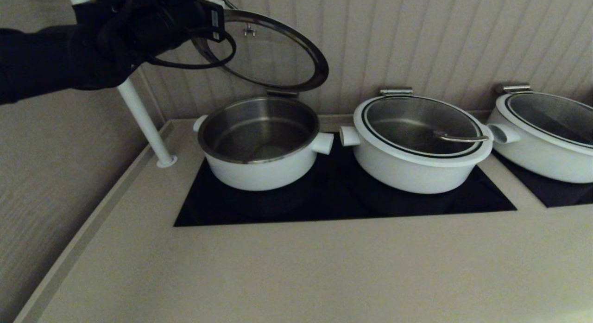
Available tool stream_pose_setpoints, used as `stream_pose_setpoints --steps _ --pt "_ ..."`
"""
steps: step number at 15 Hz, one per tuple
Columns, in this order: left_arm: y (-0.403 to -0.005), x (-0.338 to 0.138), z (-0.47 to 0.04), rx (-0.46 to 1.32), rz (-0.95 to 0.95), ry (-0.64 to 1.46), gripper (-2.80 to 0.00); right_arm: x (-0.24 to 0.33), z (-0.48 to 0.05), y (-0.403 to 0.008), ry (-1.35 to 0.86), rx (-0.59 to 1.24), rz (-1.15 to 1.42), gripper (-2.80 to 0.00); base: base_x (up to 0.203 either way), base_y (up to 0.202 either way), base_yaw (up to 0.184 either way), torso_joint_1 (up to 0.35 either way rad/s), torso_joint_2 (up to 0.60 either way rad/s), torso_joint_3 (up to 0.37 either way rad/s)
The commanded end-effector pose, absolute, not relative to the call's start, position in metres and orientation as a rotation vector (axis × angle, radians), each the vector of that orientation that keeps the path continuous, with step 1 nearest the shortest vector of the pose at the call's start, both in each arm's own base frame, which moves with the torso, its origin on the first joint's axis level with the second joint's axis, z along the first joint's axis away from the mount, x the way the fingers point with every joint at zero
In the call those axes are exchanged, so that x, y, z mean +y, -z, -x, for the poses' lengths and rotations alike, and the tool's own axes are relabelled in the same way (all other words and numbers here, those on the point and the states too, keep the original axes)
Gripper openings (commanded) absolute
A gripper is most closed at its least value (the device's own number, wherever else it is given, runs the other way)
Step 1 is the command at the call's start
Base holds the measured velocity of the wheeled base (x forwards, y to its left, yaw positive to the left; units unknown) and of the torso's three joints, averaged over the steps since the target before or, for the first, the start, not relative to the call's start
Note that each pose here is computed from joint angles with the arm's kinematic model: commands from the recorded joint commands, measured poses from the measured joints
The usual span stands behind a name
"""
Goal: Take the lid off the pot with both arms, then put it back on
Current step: Close the pot lid
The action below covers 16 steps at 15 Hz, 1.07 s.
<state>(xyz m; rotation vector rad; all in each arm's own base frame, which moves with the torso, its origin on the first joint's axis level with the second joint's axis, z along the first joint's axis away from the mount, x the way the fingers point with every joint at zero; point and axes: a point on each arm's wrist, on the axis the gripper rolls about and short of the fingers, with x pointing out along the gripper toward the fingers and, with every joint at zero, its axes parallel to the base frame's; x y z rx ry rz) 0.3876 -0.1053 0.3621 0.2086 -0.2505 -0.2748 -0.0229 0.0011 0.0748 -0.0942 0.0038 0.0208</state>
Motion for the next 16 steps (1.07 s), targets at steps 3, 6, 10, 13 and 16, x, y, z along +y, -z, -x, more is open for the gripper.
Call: stream_pose_setpoints --steps 3,6,10,13,16 --pt "-0.355 -0.106 -0.393 -0.227 -0.214 0.274 -2.80 0.001 0.023 -0.075 -0.022 0.005 0.095 -2.80 0.000 0.000 0.000 0.000 0.00 0.000" --pt "-0.356 -0.105 -0.392 -0.223 -0.216 0.273 -2.80 0.001 0.023 -0.075 -0.022 0.005 0.095 -2.80 0.000 0.000 0.000 0.000 0.00 0.000" --pt "-0.353 -0.104 -0.390 -0.208 -0.234 0.270 -2.80 0.001 0.023 -0.075 -0.022 0.005 0.095 -2.80 0.000 0.000 0.000 0.000 0.00 0.000" --pt "-0.355 -0.104 -0.386 -0.192 -0.236 0.274 -2.80 0.001 0.023 -0.075 -0.022 0.005 0.095 -2.80 0.000 0.000 0.000 0.000 0.00 0.000" --pt "-0.356 -0.102 -0.382 -0.164 -0.240 0.276 -2.80 0.001 0.023 -0.075 -0.022 0.004 0.095 -2.80 0.000 0.000 0.000 0.000 0.00 0.000"
